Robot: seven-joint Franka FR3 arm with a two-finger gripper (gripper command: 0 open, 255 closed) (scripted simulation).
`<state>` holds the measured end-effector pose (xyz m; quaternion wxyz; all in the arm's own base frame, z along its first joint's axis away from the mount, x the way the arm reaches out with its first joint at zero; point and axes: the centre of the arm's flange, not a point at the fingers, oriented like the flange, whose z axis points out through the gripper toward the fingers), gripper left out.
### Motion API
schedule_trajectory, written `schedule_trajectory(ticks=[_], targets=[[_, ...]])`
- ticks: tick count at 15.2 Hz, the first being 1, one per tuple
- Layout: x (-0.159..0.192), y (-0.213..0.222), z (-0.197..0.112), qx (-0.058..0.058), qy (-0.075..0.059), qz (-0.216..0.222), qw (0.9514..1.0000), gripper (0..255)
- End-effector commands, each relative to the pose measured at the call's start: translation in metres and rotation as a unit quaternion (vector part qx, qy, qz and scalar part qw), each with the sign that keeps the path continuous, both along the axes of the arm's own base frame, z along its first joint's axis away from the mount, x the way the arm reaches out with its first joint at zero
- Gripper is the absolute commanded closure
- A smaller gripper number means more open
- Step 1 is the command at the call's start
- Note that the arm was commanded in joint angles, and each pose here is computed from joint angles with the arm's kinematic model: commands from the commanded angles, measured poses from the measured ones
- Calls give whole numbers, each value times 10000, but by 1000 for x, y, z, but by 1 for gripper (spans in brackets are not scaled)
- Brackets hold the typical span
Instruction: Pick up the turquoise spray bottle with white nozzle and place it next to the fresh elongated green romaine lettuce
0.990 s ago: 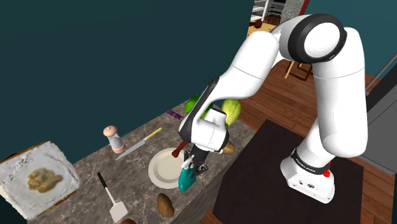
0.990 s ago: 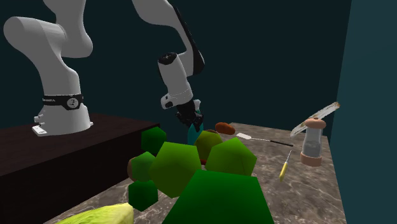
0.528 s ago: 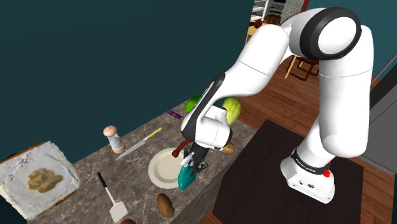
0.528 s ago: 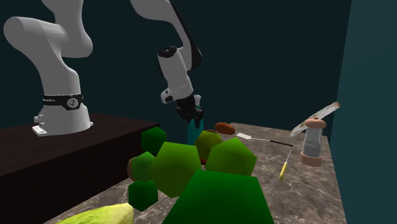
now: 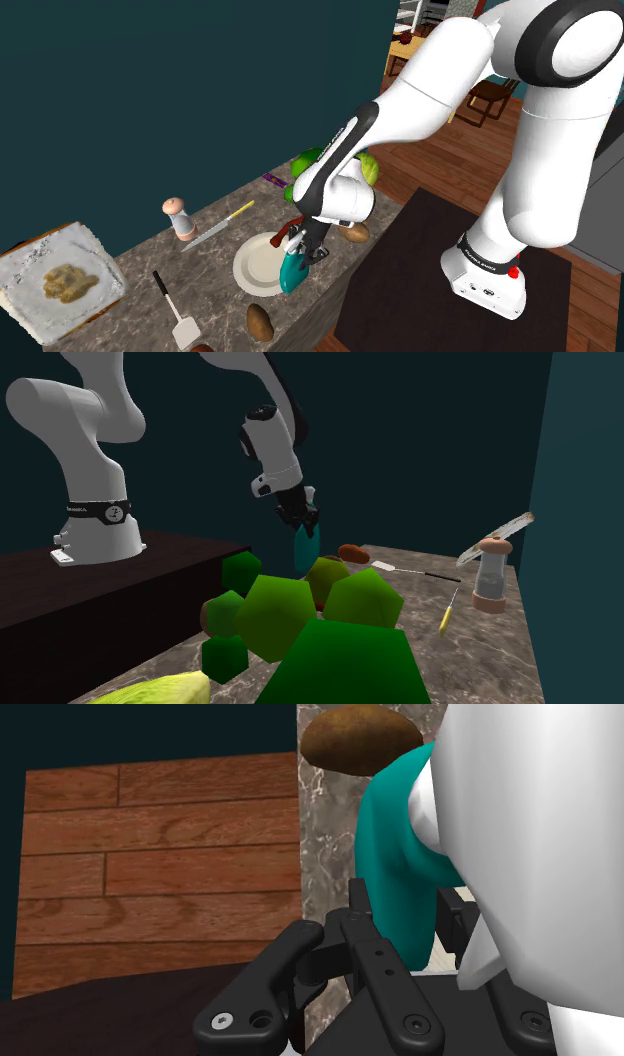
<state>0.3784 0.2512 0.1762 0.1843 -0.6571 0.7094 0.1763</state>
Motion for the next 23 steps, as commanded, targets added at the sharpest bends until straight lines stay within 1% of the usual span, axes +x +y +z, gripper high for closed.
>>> schedule_trajectory(ticks=[1,23], targets=[[1,0,10,-1,3,-3,10000,255],[1,0,126,-1,3,-3,10000,255]])
